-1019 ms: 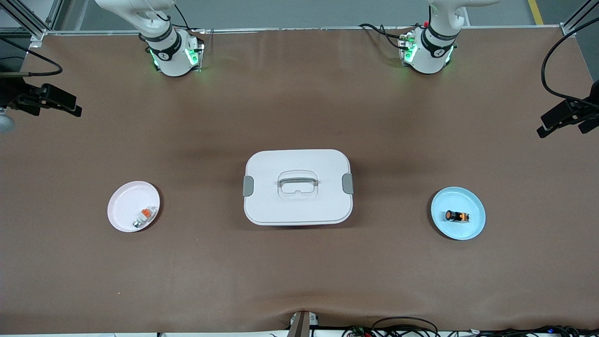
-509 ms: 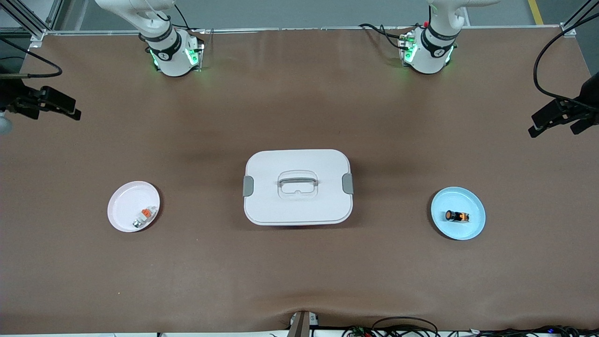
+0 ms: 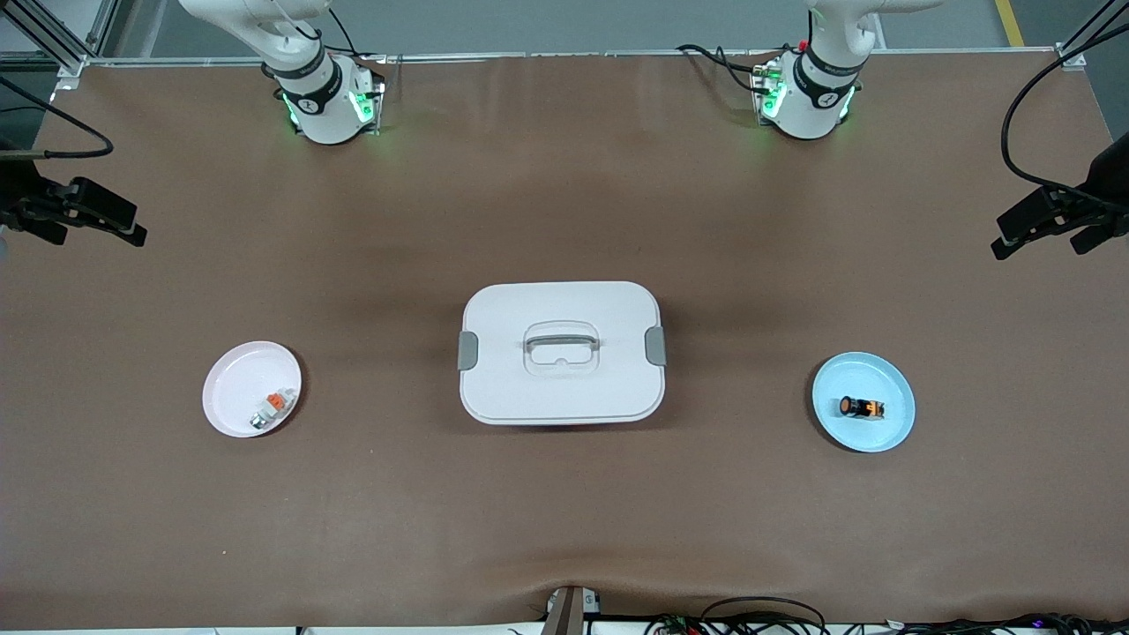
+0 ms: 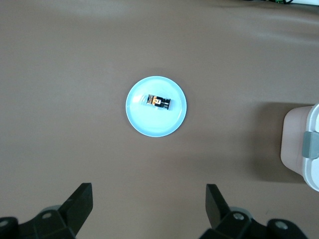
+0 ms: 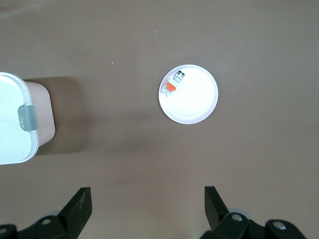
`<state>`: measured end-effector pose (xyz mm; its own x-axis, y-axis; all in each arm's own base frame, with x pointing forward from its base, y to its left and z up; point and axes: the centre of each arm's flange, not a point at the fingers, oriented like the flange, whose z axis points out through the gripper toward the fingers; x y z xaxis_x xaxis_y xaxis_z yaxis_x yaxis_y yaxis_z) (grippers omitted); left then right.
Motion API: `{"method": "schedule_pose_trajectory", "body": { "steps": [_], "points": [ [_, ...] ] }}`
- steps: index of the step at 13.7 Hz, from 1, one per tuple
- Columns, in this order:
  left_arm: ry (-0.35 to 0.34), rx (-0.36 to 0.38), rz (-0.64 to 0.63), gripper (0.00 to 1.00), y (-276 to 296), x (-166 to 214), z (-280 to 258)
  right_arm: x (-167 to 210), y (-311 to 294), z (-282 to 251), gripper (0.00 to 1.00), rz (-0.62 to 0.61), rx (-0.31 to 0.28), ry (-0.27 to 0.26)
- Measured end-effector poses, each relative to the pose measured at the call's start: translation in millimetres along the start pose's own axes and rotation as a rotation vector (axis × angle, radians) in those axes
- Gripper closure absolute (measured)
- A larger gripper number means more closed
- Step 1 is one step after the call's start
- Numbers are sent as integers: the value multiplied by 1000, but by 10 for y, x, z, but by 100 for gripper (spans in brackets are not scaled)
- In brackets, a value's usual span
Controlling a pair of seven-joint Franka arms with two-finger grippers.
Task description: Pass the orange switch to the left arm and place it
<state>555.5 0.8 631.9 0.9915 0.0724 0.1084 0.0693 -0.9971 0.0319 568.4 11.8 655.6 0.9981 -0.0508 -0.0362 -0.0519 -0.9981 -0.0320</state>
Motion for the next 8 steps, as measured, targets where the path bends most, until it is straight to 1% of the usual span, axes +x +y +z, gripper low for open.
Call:
{"method": "schedule_pose_trajectory", "body": {
  "steps": [8],
  "points": [
    [0, 0, 4, 0, 17, 0, 0, 7, 79, 192, 0, 15, -8, -62]
  ]
}}
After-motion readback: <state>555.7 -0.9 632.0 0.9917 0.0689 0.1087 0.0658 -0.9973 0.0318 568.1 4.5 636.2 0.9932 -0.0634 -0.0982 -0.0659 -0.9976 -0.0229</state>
